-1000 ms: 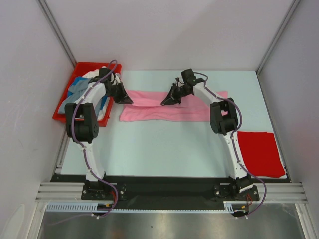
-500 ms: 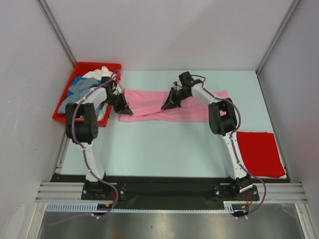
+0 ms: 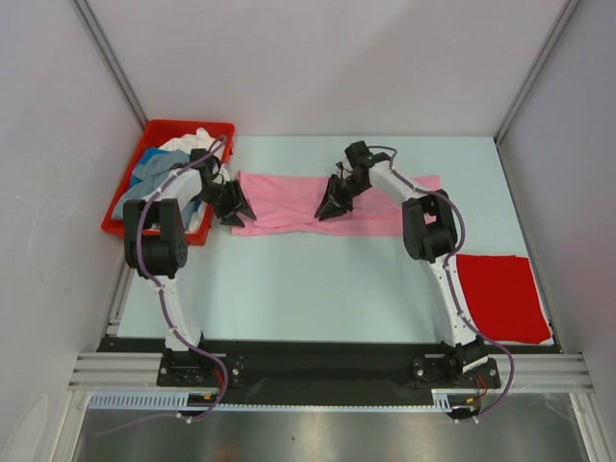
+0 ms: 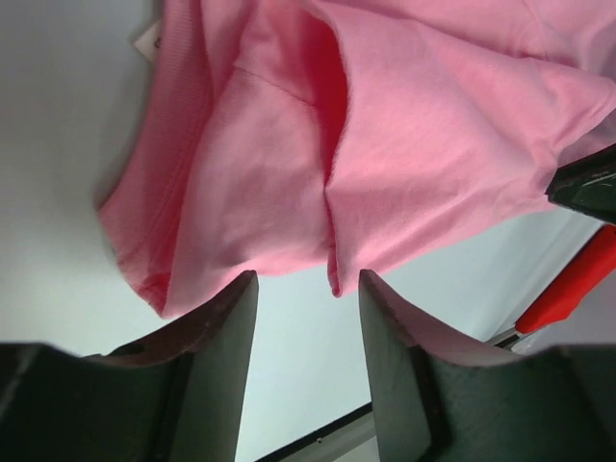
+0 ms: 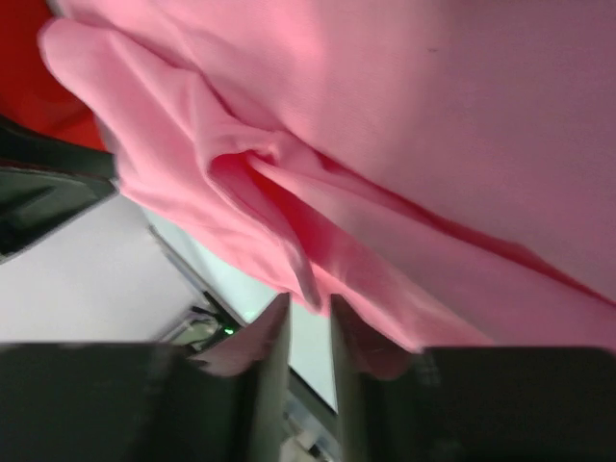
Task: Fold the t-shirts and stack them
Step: Fold the tshirt
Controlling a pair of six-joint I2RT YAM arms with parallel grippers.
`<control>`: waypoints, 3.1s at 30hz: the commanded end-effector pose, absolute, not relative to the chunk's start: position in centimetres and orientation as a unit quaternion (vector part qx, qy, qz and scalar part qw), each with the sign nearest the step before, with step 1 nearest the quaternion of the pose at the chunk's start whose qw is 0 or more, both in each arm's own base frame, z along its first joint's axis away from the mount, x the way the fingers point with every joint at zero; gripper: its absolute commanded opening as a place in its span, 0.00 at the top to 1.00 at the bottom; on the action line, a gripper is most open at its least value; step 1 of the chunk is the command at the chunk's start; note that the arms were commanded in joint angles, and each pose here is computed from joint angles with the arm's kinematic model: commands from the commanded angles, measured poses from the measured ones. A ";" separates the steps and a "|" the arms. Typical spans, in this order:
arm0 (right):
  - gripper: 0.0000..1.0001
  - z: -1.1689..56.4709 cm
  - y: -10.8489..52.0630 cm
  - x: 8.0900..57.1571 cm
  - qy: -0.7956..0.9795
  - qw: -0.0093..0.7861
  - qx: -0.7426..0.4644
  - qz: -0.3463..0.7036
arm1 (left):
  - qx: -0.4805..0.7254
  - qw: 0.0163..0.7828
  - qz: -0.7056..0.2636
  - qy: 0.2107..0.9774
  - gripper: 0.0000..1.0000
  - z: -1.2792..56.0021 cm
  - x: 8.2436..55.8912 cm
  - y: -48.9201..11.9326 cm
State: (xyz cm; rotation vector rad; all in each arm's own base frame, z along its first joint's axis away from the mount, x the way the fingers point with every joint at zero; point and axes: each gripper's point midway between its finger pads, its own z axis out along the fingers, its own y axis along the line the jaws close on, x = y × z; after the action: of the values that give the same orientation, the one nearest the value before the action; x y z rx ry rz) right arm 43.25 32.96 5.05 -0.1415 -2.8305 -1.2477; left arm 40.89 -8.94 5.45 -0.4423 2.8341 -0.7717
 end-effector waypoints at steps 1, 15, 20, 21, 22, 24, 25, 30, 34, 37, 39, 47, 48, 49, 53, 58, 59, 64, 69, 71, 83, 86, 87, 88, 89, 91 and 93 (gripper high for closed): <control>0.68 7.1 30.6 44.7 -0.930 -0.032 -0.012 -0.365 | -0.134 0.150 -0.246 0.948 0.48 9.4 42.1 -7.8; 0.83 10.7 34.9 49.9 -0.878 -0.123 0.012 -0.463 | -0.134 0.217 -0.329 0.909 0.62 10.7 48.0 -10.0; 0.89 11.0 37.5 49.8 -0.854 -0.114 0.001 -0.508 | -0.149 0.189 -0.364 0.900 0.66 8.3 47.9 -11.9; 0.90 10.7 38.0 49.7 -0.850 -0.108 -0.005 -0.516 | -0.158 0.181 -0.354 0.904 0.66 7.2 47.8 -11.6; 0.90 10.3 38.1 49.7 -0.849 -0.102 -0.012 -0.517 | -0.166 0.174 -0.345 0.907 0.65 6.5 47.6 -11.4; 0.92 9.0 38.5 49.6 -0.849 -0.095 -0.019 -0.520 | -0.180 0.172 -0.313 0.917 0.65 4.9 47.7 -10.5; 0.92 8.6 38.4 49.8 -0.850 -0.090 -0.030 -0.519 | -0.181 0.176 -0.300 0.920 0.66 4.5 47.9 -10.1; 0.96 4.2 36.3 50.6 -0.867 -0.085 -0.077 -0.484 | -0.168 0.162 -0.255 0.938 0.64 2.5 47.9 -10.1; 0.96 1.8 33.6 51.6 -0.883 -0.095 -0.092 -0.451 | -0.149 0.165 -0.244 0.944 0.60 2.7 47.8 -10.3; 0.96 1.5 31.5 52.6 -0.888 -0.111 -0.089 -0.437 | -0.128 0.187 -0.234 0.945 0.52 5.1 47.4 -10.8; 0.94 1.4 30.0 52.9 -0.897 -0.118 -0.078 -0.419 | -0.112 0.216 -0.236 0.941 0.47 8.2 47.2 -11.3; 0.61 9.3 22.0 53.6 -0.917 -0.177 -0.059 -0.353 | -0.053 0.286 -0.224 0.930 0.37 15.4 43.3 -13.5; 0.57 9.5 20.1 53.2 -0.919 -0.173 -0.074 -0.346 | -0.053 0.281 -0.223 0.932 0.36 15.0 42.5 -13.3; 0.55 9.7 18.8 52.5 -0.921 -0.169 -0.082 -0.341 | -0.054 0.276 -0.221 0.934 0.35 14.6 42.1 -13.2; 0.56 9.9 13.0 49.1 -0.927 -0.171 -0.122 -0.311 | -0.063 0.256 -0.219 0.939 0.36 11.8 41.6 -13.0; 0.66 8.5 8.1 46.3 -0.928 -0.167 -0.168 -0.287 | -0.080 0.233 -0.219 0.944 0.46 7.9 42.0 -13.1; 0.67 8.1 7.5 46.1 -0.930 -0.167 -0.171 -0.281 | -0.085 0.222 -0.213 0.948 0.47 6.6 42.0 -13.0; 0.67 6.1 4.0 44.4 -0.936 -0.163 -0.201 -0.238 | -0.111 0.183 -0.170 0.962 0.48 2.8 40.7 -11.1; 0.68 3.2 0.3 41.3 -0.944 -0.133 -0.242 -0.183 | -0.122 0.150 -0.133 0.972 0.49 0.4 38.6 -9.4; 0.69 3.2 -0.5 40.1 -0.944 -0.133 -0.248 -0.170 | -0.119 0.151 -0.128 0.973 0.49 0.4 38.0 -9.2; 0.60 7.7 -2.0 39.5 -0.941 -0.169 -0.251 -0.150 | -0.087 0.217 -0.113 0.966 0.43 7.1 39.8 -8.6; 0.44 9.3 -2.2 39.5 -0.940 -0.176 -0.255 -0.146 | -0.078 0.243 -0.126 0.959 0.33 9.9 39.7 -9.0; 0.41 9.4 -2.2 39.4 -0.939 -0.173 -0.257 -0.147 | -0.080 0.249 -0.129 0.957 0.30 10.8 39.6 -9.0; 0.39 9.4 -2.2 39.3 -0.938 -0.172 -0.261 -0.148 | -0.082 0.245 -0.129 0.957 0.29 11.0 39.2 -9.0; 0.33 9.2 -2.2 39.1 -0.939 -0.168 -0.262 -0.148 | -0.090 0.246 -0.127 0.957 0.28 11.0 39.0 -8.9; 0.32 8.7 -2.2 39.1 -0.937 -0.165 -0.268 -0.150 | -0.100 0.251 -0.118 0.956 0.26 10.8 38.5 -8.4; 0.32 7.8 -2.3 38.9 -0.935 -0.158 -0.276 -0.154 | -0.108 0.245 -0.107 0.957 0.27 9.9 38.3 -8.0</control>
State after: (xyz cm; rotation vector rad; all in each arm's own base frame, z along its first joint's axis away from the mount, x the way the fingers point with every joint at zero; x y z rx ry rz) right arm 39.32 -1.86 7.84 -0.9230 -3.2962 -0.5531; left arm 38.69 -8.92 9.47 -0.2629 2.6308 -0.3452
